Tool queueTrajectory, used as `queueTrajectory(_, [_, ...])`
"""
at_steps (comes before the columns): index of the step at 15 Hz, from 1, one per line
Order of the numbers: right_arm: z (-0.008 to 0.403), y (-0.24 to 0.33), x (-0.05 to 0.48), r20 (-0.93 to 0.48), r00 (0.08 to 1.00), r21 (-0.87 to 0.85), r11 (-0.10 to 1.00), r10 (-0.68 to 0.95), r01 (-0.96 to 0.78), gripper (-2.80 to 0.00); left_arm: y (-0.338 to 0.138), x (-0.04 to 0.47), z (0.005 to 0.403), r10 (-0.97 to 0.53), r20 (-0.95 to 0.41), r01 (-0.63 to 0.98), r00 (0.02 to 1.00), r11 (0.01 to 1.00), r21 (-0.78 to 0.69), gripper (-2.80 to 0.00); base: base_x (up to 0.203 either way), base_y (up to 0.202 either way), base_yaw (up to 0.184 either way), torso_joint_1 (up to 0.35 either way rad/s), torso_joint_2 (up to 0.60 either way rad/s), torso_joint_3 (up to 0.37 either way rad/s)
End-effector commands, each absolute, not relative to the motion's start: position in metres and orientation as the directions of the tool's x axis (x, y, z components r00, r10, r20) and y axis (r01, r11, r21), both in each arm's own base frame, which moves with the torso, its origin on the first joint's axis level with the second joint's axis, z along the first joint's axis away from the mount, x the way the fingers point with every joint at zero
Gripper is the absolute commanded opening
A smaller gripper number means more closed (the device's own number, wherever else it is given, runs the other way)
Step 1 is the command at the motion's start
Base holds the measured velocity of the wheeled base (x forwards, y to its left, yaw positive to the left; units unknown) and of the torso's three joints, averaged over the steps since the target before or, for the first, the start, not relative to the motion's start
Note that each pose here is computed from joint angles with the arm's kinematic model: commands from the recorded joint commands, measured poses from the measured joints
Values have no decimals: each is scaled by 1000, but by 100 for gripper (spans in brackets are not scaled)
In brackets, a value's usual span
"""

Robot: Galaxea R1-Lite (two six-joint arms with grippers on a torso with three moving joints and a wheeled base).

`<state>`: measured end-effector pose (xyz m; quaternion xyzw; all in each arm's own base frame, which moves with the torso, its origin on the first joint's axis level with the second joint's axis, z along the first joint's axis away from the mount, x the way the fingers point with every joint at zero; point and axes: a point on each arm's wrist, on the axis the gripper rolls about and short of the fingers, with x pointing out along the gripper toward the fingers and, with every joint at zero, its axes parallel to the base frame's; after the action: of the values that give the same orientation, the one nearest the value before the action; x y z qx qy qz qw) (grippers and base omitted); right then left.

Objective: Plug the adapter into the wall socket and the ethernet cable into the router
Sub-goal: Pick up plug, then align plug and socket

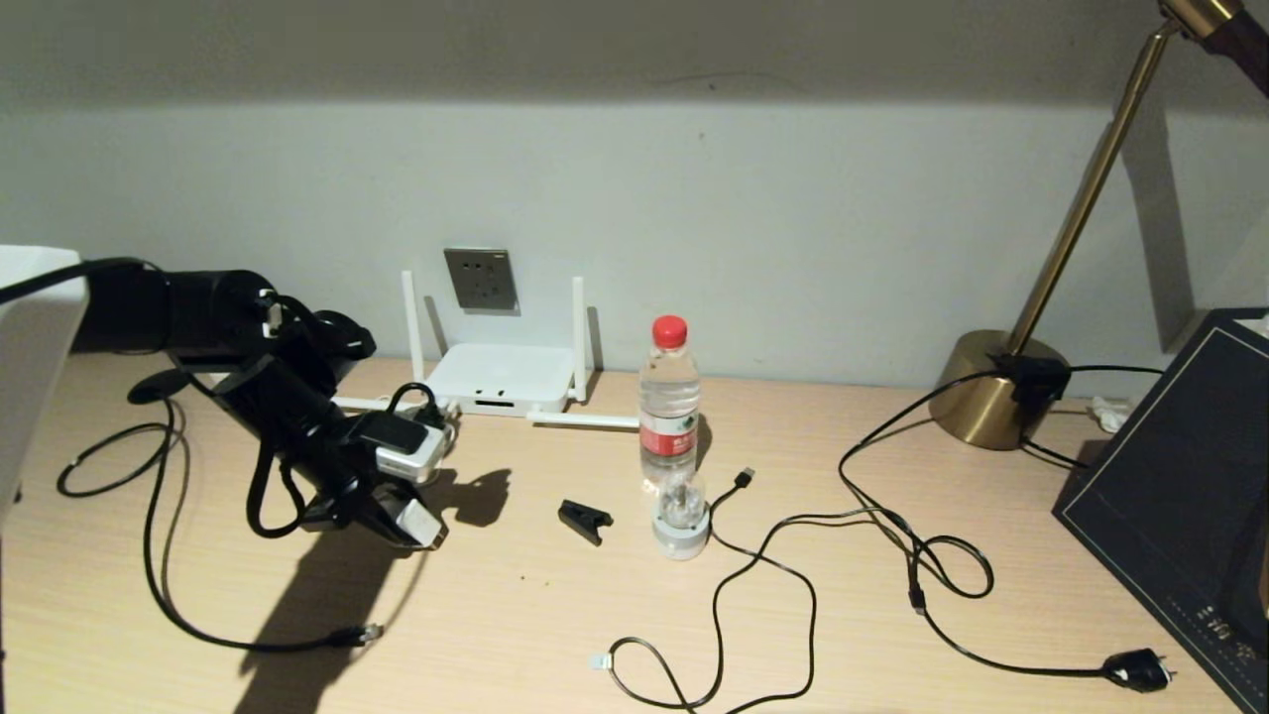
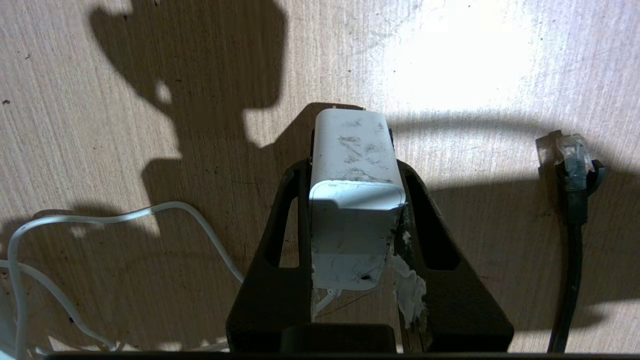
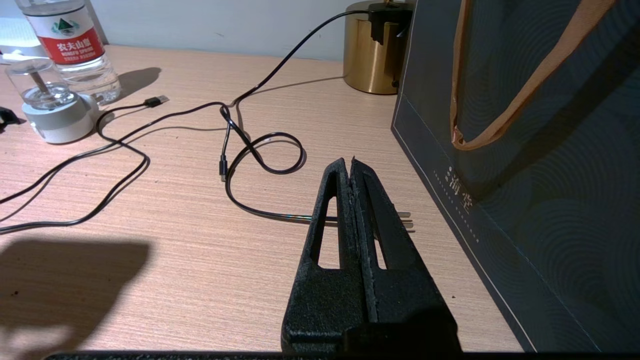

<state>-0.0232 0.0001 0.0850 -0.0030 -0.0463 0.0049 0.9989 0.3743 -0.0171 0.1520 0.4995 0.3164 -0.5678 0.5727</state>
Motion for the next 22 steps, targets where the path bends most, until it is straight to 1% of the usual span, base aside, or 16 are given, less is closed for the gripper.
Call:
queueTrajectory(1, [75,0,-20,57,998,-7,1000,11,-10,-280,-17,368,154,-341,-929,967,144,-152,205,-280,0,0,0,0,0,0])
queueTrajectory(3, [75,0,-20,57,998,-7,1000,11,-10,-280,-18,352,172,-379,-910,960,168,-149,239,-280,0,0,0,0,0,0])
queueTrajectory(5, [75,0,-20,57,998,-7,1000,11,-10,-280,-18,323,203,-448,-866,942,220,-132,307,-280,0,0,0,0,0,0])
queueTrajectory(7, [75,0,-20,57,998,-7,1000,11,-10,-280,-16,281,239,-518,-803,925,293,-60,376,-280,0,0,0,0,0,0])
queueTrajectory(9, [75,0,-20,57,998,-7,1000,11,-10,-280,-14,228,270,-552,-745,914,374,83,397,-280,0,0,0,0,0,0])
queueTrajectory(11, [75,0,-20,57,998,-7,1000,11,-10,-280,-12,172,293,-574,-668,880,474,322,348,-280,0,0,0,0,0,0])
queueTrajectory(12, [75,0,-20,57,998,-7,1000,11,-10,-280,-12,155,296,-579,-620,843,530,440,310,-280,0,0,0,0,0,0])
queueTrajectory(13, [75,0,-20,57,998,-7,1000,11,-10,-280,-9,151,297,-574,-543,783,613,532,322,-280,0,0,0,0,0,0])
queueTrajectory(14, [75,0,-20,57,998,-7,1000,11,-10,-280,-6,158,297,-561,-439,710,702,605,361,-280,0,0,0,0,0,0])
queueTrajectory(15, [75,0,-20,57,998,-7,1000,11,-10,-280,-3,164,293,-549,-339,645,764,667,373,-280,0,0,0,0,0,0])
queueTrajectory(16, [75,0,-20,57,998,-7,1000,11,-10,-280,-1,169,284,-536,-255,593,805,721,358,-280,0,0,0,0,0,0])
queueTrajectory(17, [75,0,-20,57,998,-7,1000,11,-10,-280,1,173,270,-516,-186,547,836,761,348,-280,0,0,0,0,0,0])
queueTrajectory(20, [75,0,-20,57,998,-7,1000,11,-10,-280,5,185,236,-424,10,390,906,841,376,-280,0,0,0,0,0,0])
queueTrajectory(22, [75,0,-20,57,998,-7,1000,11,-10,-280,8,206,214,-376,37,341,926,873,349,-280,0,0,0,0,0,0])
